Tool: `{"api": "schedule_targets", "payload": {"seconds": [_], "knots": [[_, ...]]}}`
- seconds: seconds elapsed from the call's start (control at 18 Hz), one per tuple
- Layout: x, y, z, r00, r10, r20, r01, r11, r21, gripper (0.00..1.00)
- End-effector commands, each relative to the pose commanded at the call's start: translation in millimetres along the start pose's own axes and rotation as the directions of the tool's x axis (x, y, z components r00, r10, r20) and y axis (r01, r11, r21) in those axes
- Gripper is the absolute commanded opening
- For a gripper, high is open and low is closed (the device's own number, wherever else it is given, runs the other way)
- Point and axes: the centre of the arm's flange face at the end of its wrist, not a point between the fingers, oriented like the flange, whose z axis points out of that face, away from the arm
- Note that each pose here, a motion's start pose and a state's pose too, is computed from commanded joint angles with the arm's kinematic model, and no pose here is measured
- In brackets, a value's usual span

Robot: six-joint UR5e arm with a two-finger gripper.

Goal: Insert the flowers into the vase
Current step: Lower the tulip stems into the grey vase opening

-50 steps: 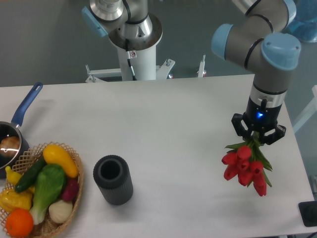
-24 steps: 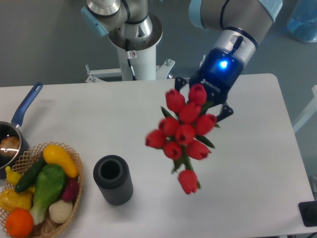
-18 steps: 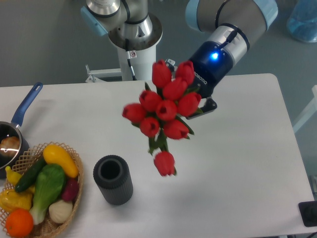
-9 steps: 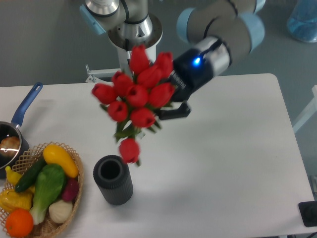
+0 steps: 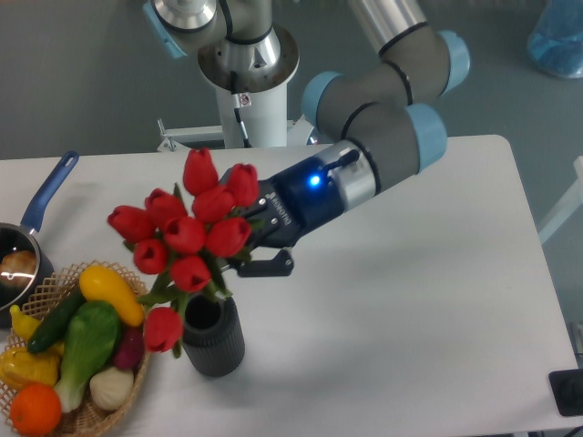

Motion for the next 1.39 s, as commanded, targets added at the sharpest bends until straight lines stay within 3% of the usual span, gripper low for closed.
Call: {"api": "schedule_targets", "payload": {"seconds": [0.72,1.39], "knots": [[-8,37,28,0.999,-0.020,-0.050,0.020,1.000,0.007,0.00],[-16,112,0,1.000,-0.031,-0.001,0.031,0.999,0.009,0.00]]}}
